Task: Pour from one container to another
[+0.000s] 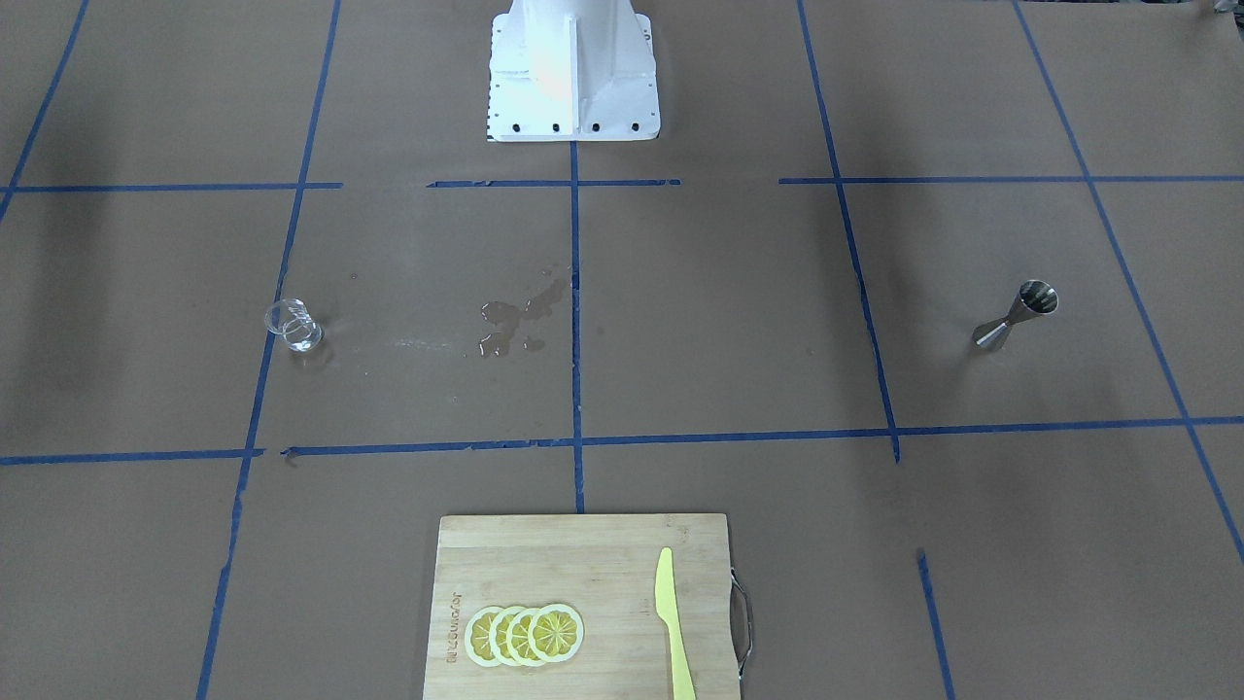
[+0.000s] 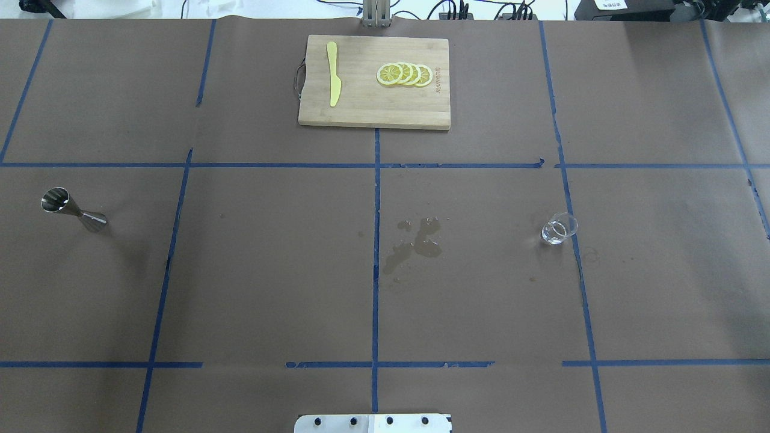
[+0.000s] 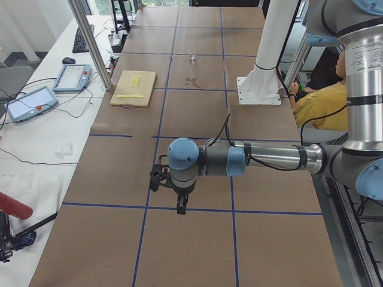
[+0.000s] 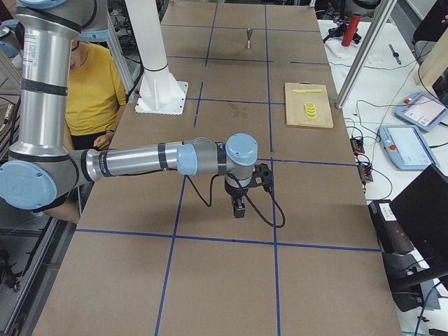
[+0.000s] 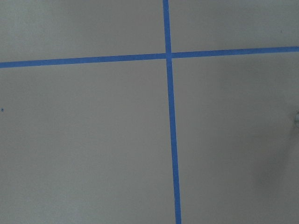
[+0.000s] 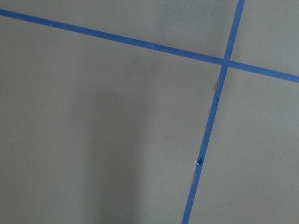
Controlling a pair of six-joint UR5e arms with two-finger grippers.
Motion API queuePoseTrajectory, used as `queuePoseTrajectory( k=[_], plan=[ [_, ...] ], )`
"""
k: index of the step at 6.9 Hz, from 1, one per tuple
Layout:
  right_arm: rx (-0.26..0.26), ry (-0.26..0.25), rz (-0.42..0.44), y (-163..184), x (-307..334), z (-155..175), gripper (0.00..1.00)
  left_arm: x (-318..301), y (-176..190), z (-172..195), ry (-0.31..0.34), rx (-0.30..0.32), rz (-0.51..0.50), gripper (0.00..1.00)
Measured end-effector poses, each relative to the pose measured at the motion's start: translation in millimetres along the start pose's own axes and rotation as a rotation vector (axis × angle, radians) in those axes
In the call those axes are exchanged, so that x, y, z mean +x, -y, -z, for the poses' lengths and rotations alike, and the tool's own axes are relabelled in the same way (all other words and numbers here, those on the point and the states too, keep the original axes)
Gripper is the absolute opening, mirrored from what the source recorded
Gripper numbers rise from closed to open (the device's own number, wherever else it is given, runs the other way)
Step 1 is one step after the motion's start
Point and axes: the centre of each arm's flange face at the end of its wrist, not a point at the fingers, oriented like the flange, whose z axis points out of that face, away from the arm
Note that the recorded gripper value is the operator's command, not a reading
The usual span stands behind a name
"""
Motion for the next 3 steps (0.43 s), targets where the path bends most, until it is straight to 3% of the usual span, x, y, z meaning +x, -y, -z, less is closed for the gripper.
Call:
queuePoseTrajectory(
  k=[3],
  plan=[
    [0.008, -0.001, -0.005, -2.2, 4.7, 4.0, 1.0, -7.3, 1.0, -7.0, 0.001, 0.008, -0.006, 1.0]
  ],
)
